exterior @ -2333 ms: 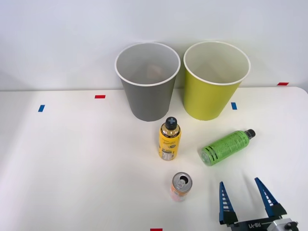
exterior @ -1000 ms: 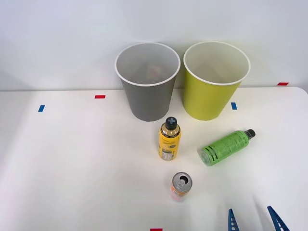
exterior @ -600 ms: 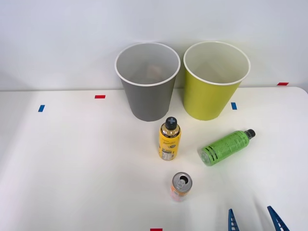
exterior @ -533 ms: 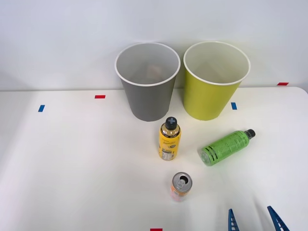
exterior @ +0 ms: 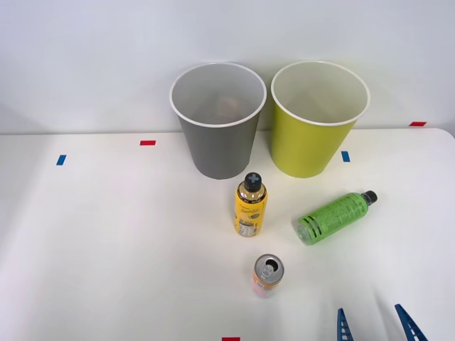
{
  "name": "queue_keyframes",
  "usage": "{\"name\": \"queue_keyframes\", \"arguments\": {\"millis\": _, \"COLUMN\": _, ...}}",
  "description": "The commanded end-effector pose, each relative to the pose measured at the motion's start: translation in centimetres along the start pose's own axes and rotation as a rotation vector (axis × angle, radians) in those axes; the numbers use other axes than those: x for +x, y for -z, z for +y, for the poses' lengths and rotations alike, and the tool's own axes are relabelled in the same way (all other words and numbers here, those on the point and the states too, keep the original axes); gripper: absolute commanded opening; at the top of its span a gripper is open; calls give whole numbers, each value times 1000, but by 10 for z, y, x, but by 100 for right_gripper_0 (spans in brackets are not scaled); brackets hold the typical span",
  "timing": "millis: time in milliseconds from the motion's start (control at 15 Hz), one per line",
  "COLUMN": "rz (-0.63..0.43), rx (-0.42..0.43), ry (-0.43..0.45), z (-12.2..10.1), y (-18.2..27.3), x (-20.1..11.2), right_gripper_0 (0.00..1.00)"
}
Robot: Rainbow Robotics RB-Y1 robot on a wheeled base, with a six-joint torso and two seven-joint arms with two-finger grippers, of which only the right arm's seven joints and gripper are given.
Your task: Put cans in the gray bin, plastic bottles in the light green bin
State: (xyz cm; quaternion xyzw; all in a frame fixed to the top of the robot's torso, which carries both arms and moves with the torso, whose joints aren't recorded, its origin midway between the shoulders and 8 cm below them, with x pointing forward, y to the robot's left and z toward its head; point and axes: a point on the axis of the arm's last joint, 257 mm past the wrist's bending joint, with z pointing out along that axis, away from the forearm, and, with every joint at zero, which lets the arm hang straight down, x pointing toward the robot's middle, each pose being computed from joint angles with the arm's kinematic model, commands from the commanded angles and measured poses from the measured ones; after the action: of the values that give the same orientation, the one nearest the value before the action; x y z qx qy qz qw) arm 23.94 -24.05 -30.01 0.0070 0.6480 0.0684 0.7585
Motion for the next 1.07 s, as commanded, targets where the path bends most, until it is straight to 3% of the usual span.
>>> {"name": "queue_keyframes", "arguments": {"millis": 67, "rz": 0, "rx": 0, "ry": 0, "z": 0, "y": 0, "x": 0, "right_gripper_0": 100}}
{"name": "queue_keyframes", "arguments": {"millis": 1067, "rz": 0, "rx": 0, "ry": 0, "z": 0, "y": 0, "x": 0, "right_gripper_0": 100}}
